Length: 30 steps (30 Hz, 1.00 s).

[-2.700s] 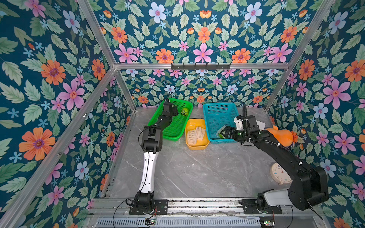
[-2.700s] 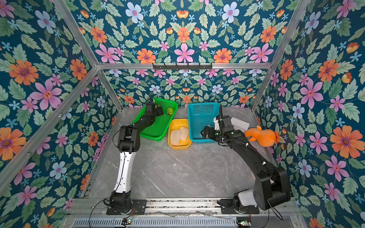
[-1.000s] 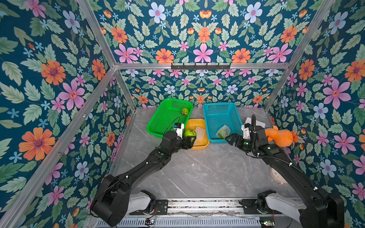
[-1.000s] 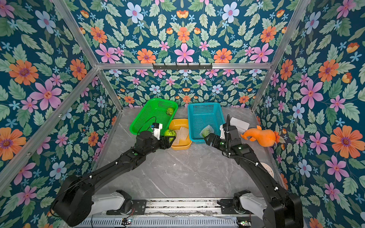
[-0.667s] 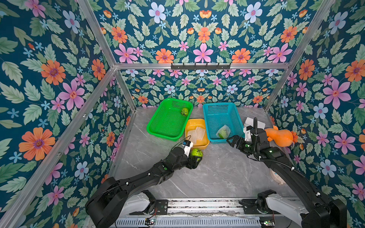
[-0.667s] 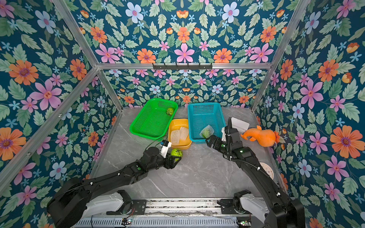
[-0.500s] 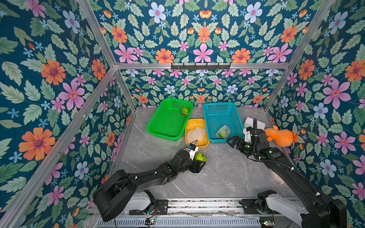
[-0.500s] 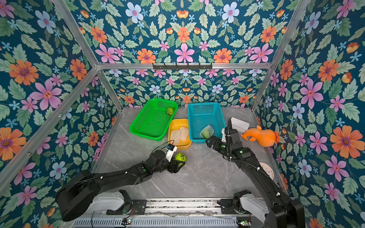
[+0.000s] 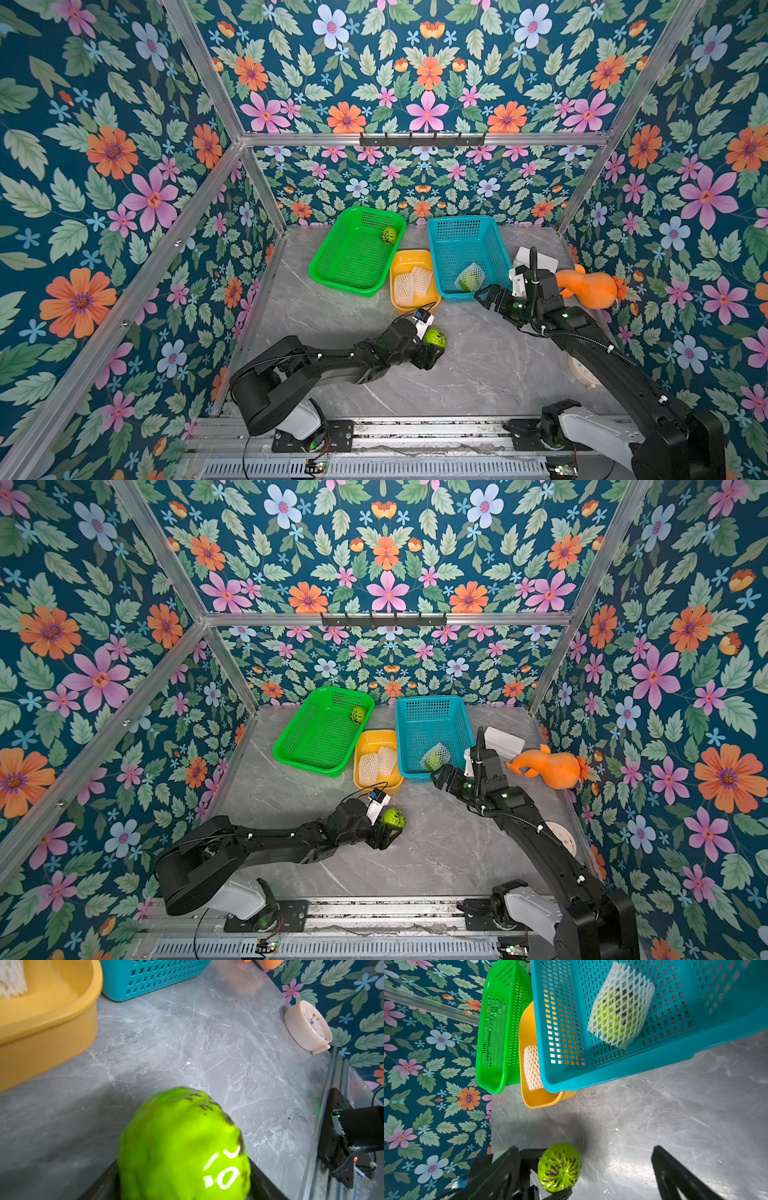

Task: Sleeve custard apples in foam nets
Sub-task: Place the custard apple at the center of the board.

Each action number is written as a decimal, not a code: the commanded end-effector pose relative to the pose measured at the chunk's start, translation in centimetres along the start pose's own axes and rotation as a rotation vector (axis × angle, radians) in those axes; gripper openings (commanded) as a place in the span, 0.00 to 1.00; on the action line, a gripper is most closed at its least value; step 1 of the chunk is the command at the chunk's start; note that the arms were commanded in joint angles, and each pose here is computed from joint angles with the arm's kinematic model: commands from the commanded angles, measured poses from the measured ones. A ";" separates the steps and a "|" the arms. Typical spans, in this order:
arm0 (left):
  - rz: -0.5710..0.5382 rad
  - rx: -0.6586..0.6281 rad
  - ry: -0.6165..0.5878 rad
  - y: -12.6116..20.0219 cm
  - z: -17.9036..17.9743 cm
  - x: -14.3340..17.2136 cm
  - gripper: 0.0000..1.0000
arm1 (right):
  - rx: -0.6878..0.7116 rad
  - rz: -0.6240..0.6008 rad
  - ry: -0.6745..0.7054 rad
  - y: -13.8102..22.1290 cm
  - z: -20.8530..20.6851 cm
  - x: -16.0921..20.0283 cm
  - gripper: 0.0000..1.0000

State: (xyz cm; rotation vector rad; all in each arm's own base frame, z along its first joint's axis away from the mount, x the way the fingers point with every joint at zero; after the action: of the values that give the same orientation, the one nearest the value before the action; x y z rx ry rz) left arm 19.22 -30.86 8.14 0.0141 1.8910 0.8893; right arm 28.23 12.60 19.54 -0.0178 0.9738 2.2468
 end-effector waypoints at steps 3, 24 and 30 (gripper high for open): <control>0.065 -0.020 -0.031 -0.4 0.4 1.2 0.78 | -0.017 -0.014 0.024 0.0 0.8 -0.6 0.99; 0.042 -0.257 -0.019 4.9 3.3 1.1 1.00 | 0.050 0.050 0.235 -2.3 5.3 1.2 0.91; -0.038 -0.470 0.081 9.2 7.7 0.9 1.00 | 0.068 0.099 0.312 -5.0 8.2 2.2 0.82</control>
State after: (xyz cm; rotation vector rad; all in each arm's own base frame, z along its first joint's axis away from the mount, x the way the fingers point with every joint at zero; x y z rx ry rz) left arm 20.39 -22.31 11.26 -0.2392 1.7439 1.1635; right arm 31.01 21.02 22.06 -0.2835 1.1763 2.3573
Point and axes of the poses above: each gripper's point midway between its finger pads, its own y axis back along the fingers, its own z axis along the line the jaws close on, x = y × z, the point moved 3 cm from there along y, back along the fingers, and after that the axes turned 12 degrees about -y, right-handed, at the moved point
